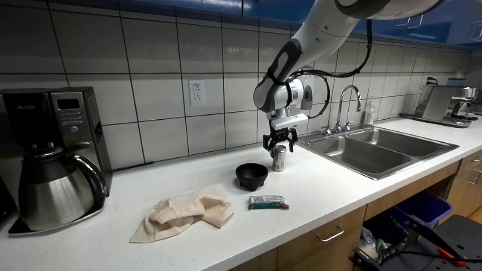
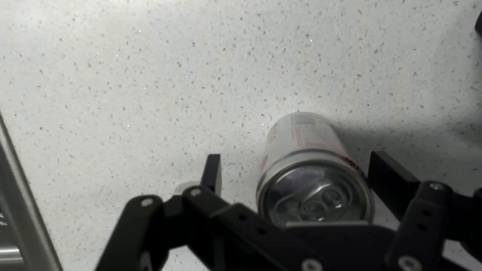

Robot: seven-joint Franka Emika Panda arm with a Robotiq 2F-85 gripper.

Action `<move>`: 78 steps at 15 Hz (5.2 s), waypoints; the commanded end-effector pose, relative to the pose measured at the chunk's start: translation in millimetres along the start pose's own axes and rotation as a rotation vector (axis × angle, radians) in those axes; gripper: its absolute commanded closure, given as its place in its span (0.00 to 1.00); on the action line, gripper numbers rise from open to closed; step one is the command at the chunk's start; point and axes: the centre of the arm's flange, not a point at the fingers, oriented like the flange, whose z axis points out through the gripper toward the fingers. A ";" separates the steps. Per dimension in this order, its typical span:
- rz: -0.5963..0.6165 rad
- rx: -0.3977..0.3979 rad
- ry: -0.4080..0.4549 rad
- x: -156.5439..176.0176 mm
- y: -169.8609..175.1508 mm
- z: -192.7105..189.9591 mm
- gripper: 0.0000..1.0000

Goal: Put the metal can into the black bowl

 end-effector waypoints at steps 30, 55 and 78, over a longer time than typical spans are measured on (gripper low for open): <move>0.007 0.000 -0.019 9.4 -2.1 6.2 0.42; -0.022 0.090 0.159 -68.6 -12.7 -96.8 0.60; -0.230 0.078 0.171 -109.1 -137.7 -85.4 0.60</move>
